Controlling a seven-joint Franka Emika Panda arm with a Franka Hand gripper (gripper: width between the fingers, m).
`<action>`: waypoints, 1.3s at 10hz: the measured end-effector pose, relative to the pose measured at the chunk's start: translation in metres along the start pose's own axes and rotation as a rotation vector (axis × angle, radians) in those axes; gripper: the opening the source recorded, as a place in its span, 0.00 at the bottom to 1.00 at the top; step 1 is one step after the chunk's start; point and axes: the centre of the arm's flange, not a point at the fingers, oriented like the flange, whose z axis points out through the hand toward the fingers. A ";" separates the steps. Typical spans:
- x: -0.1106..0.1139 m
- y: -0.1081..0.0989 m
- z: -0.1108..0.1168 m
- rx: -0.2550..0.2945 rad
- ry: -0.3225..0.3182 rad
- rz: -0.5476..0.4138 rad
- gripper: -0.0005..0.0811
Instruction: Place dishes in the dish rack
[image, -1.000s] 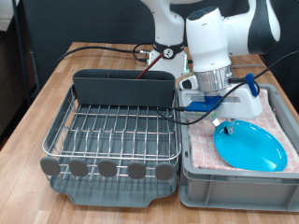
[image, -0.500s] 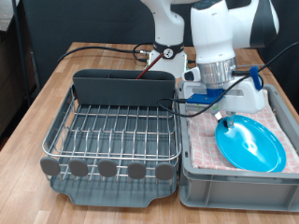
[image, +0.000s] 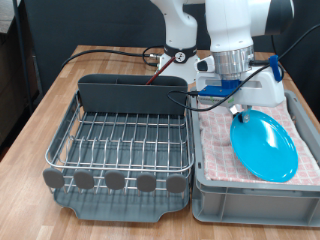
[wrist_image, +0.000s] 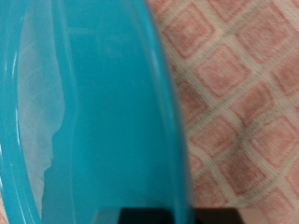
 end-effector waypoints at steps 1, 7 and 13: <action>0.001 0.001 -0.007 -0.048 0.039 0.025 0.07; 0.023 0.010 -0.093 -0.223 0.180 0.092 0.05; 0.062 0.004 -0.178 -0.323 0.247 -0.241 0.05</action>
